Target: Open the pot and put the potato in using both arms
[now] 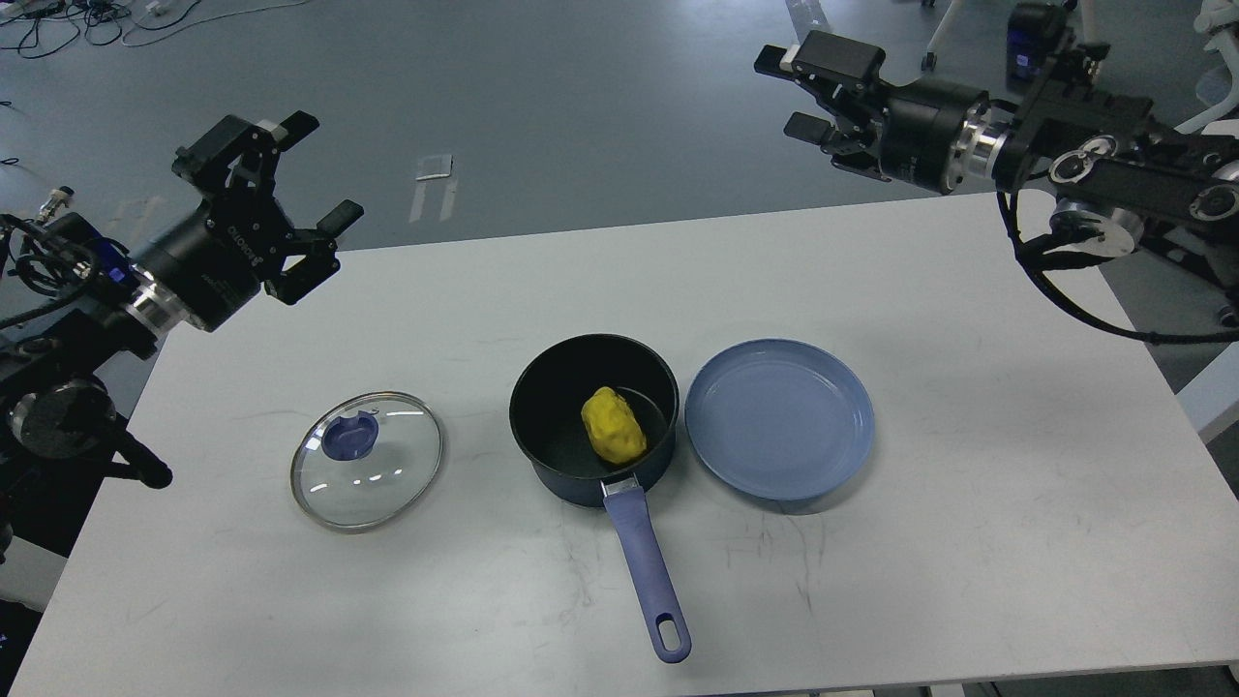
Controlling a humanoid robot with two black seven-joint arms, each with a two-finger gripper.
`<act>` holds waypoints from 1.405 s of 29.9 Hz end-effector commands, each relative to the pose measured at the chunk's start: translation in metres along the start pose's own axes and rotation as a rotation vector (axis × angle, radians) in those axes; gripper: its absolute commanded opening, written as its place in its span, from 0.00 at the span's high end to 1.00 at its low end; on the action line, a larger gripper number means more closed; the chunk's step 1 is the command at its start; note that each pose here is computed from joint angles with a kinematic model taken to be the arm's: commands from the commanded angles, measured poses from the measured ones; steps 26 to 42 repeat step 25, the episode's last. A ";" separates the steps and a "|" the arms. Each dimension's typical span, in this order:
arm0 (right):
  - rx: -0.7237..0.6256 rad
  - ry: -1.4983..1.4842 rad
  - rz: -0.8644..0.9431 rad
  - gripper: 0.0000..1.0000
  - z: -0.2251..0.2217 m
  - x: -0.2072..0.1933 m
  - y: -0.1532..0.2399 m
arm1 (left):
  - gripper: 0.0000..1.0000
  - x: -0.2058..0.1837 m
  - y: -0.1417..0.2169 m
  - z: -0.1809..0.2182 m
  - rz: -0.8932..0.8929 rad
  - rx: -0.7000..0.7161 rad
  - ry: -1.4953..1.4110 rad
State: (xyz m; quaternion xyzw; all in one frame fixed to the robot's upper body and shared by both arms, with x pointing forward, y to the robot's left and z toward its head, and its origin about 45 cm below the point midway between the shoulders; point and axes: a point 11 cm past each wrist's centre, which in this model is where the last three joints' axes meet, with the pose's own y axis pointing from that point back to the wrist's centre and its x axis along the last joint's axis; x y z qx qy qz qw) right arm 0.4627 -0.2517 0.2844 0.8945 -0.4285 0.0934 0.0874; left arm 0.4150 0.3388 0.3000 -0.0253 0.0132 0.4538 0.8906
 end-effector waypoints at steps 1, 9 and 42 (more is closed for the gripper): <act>0.014 -0.225 0.128 0.03 0.036 0.004 0.021 | 0.02 -0.005 -0.008 -0.011 -0.004 0.001 0.025; -0.032 -0.417 0.231 0.00 0.102 -0.017 0.053 | 0.02 -0.017 -0.020 -0.047 -0.003 0.023 0.095; -0.065 -0.439 0.236 0.00 0.118 -0.024 0.065 | 0.02 -0.031 -0.018 -0.080 0.010 0.036 0.177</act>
